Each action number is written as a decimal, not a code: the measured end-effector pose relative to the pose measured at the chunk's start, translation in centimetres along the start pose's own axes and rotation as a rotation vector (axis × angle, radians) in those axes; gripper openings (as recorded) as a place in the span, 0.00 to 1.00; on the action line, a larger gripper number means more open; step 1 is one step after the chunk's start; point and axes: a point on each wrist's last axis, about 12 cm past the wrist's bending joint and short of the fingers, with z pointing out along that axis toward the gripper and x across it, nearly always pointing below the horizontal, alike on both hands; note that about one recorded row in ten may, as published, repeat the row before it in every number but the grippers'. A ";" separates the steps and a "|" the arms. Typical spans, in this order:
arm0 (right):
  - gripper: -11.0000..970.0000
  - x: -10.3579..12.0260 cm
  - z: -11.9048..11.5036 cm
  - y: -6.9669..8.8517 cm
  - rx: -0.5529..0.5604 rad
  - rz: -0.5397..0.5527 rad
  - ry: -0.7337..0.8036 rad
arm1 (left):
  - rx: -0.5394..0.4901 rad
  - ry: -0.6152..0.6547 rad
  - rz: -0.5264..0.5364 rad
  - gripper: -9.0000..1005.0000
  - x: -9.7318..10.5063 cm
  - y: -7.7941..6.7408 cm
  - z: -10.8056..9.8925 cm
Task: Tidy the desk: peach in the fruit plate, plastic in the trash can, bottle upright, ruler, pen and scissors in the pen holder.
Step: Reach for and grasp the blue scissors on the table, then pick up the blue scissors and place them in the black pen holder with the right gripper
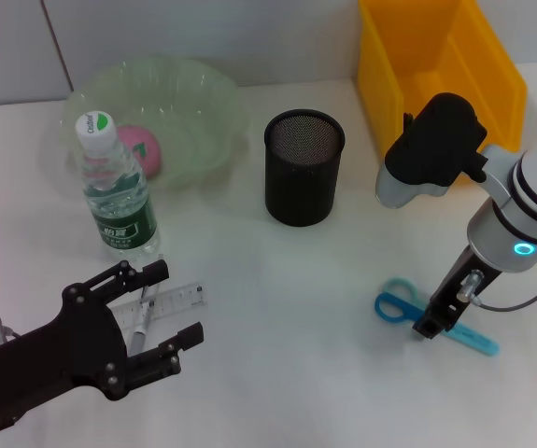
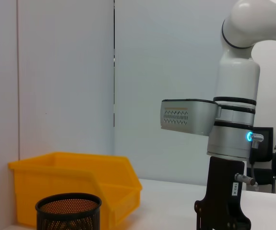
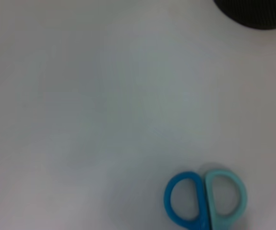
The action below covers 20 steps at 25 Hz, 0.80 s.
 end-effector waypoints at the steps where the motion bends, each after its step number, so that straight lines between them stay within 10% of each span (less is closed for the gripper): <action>1: 0.46 0.0 0.0 0.0 0.002 0.000 0.002 | 0.000 0.000 0.000 0.75 0.0 0.0 0.0; 13: 0.43 0.1 0.5 -0.2 -0.003 0.006 0.027 | 0.002 -0.002 0.000 0.74 0.0 0.0 0.0; 20: 0.24 0.0 0.7 -0.3 -0.006 0.007 0.033 | 0.002 -0.002 -0.001 0.74 0.0 0.0 0.0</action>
